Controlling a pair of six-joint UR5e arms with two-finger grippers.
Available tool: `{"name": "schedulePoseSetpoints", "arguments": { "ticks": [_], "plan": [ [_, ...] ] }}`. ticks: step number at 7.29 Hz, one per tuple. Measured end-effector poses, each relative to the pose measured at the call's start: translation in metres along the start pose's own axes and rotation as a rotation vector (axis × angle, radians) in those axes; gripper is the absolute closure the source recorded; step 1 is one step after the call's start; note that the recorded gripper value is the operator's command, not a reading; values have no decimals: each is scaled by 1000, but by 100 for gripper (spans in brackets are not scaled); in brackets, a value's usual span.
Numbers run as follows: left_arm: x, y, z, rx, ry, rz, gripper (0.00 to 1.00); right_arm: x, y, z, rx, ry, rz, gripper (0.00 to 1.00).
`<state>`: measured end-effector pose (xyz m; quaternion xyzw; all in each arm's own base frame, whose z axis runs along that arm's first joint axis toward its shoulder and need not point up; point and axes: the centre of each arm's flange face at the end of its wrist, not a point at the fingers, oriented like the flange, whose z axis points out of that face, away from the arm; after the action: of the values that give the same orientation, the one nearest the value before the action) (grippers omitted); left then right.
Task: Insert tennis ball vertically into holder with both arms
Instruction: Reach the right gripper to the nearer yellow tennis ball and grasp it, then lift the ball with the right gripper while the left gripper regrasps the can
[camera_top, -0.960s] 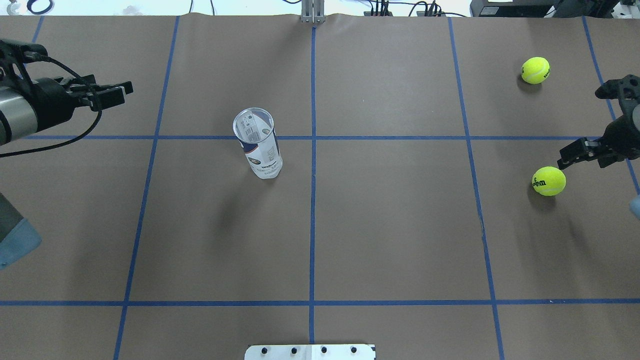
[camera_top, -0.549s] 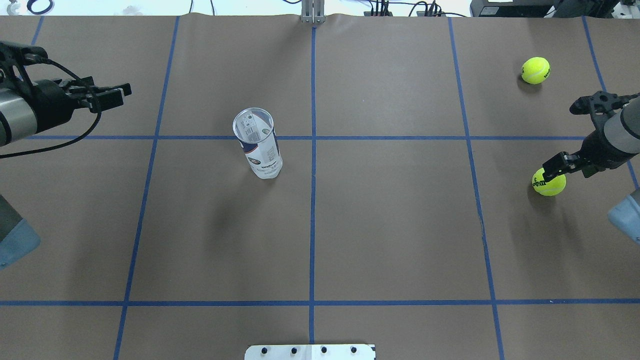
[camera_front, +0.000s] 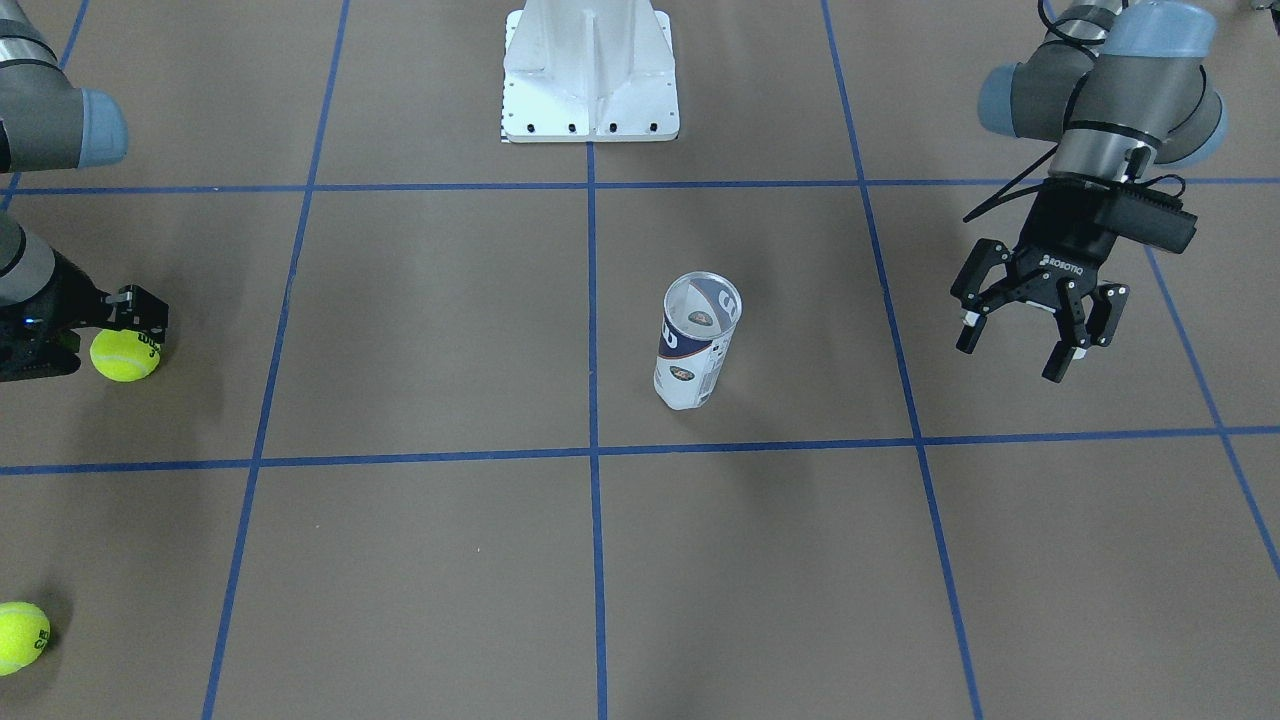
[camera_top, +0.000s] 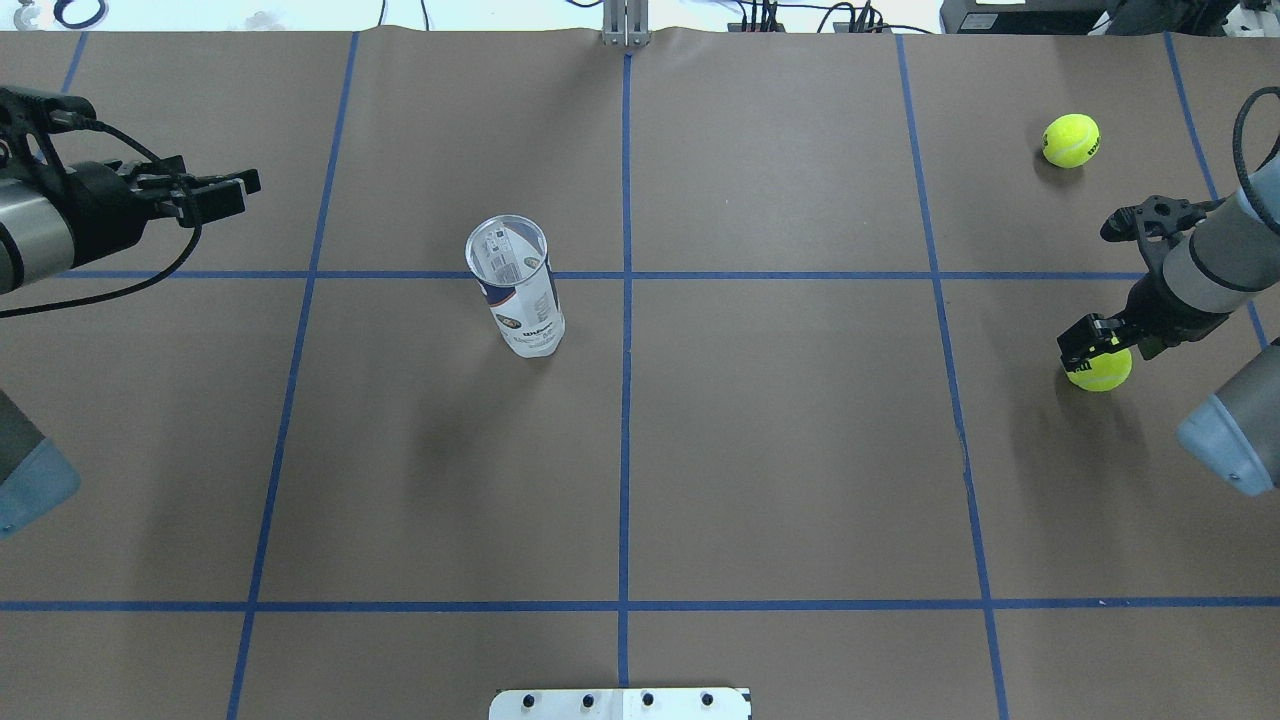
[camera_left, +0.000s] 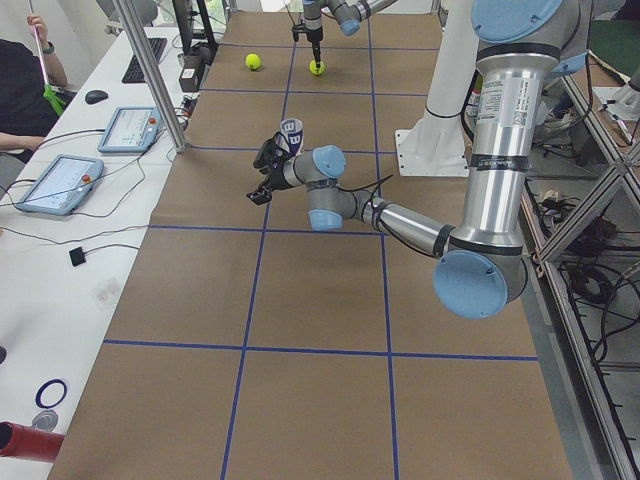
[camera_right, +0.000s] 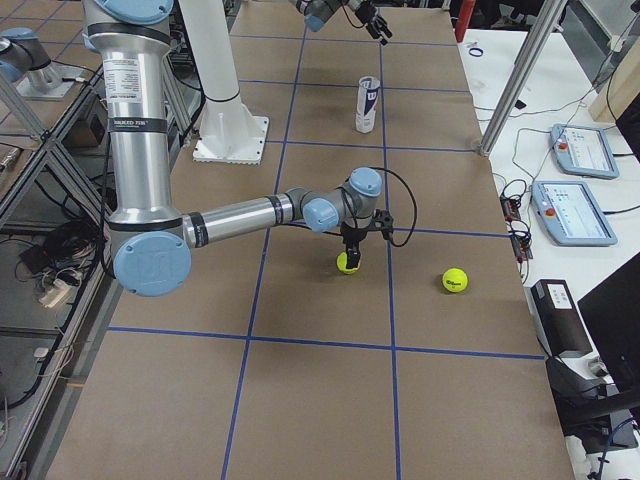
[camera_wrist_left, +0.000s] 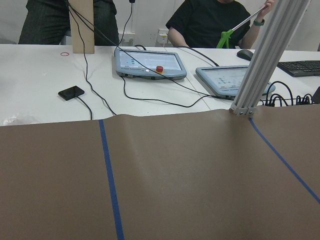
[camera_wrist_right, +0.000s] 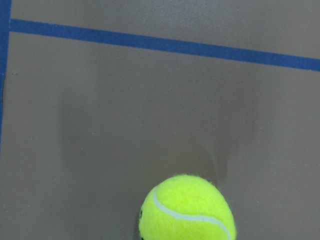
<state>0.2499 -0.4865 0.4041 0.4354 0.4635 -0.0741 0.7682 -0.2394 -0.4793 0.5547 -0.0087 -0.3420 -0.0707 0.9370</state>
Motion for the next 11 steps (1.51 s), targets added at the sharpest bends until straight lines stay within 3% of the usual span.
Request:
{"name": "schedulePoseSetpoints", "arguments": {
  "ticks": [2,5,6,7,8,11],
  "plan": [
    [0,0,0,1,2,0,1,0,-4,7,-5,13,-13,4],
    [-2,2,1,-1,-1,2,1,-1,-6,11,-11,15,-18,31],
    [-2,2,1,-2,-1,2,1,-1,-6,12,-12,15,-19,47],
    [-2,2,1,-1,0,2,1,-2,-6,10,-9,14,-21,82],
    [-2,1,1,0,0,2,1,-4,-6,6,-1,8,-30,100],
    [2,0,2,3,5,3,7,-16,-7,-40,77,-31,-58,100]
  ]
}}
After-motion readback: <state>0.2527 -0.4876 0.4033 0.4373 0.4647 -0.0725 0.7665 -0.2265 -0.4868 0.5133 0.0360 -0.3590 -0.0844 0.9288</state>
